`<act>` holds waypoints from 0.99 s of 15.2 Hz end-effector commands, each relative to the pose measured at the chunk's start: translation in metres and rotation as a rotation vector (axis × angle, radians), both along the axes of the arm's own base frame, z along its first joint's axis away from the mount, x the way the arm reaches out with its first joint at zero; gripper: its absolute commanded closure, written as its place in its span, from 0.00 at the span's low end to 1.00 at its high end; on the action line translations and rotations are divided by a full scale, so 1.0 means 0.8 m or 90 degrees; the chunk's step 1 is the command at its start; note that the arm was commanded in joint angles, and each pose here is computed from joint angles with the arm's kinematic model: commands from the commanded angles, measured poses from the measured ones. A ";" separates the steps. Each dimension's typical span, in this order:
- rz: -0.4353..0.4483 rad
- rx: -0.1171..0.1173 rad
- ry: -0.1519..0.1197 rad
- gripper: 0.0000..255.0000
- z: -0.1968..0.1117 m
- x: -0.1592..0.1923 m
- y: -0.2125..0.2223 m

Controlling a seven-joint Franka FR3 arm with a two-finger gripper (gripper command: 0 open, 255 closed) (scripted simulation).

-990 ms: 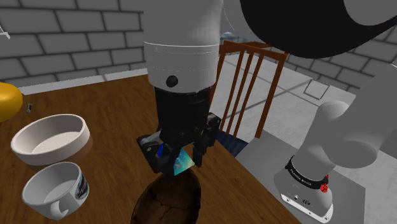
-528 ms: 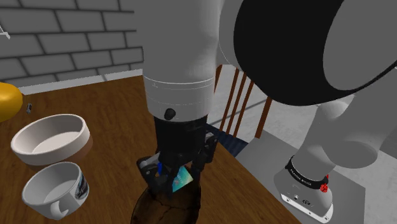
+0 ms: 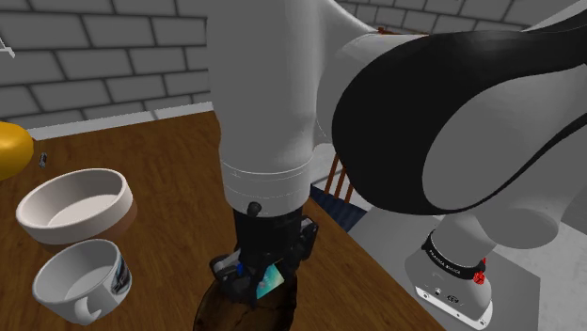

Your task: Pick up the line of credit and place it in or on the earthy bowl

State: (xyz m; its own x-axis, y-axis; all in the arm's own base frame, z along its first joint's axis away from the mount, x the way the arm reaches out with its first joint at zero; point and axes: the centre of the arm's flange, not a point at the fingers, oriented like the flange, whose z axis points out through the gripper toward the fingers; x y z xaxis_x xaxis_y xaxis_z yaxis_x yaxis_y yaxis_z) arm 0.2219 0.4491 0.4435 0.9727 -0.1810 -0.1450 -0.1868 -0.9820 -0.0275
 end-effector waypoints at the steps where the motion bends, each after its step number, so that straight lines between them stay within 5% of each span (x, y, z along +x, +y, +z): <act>1: 0.000 0.000 0.000 1.00 -0.008 0.001 0.001; 8: 0.000 0.000 0.000 1.00 -0.008 0.001 0.001; 9: 0.000 0.000 0.000 0.00 -0.008 0.001 0.001; 15: 0.000 0.000 0.000 0.00 0.008 0.004 0.001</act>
State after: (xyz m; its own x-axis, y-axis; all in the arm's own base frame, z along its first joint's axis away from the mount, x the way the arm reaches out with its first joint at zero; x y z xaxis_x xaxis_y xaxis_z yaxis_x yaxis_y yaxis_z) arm 0.2227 0.4493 0.4442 0.9728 -0.1808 -0.1447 -0.1868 -0.9820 -0.0288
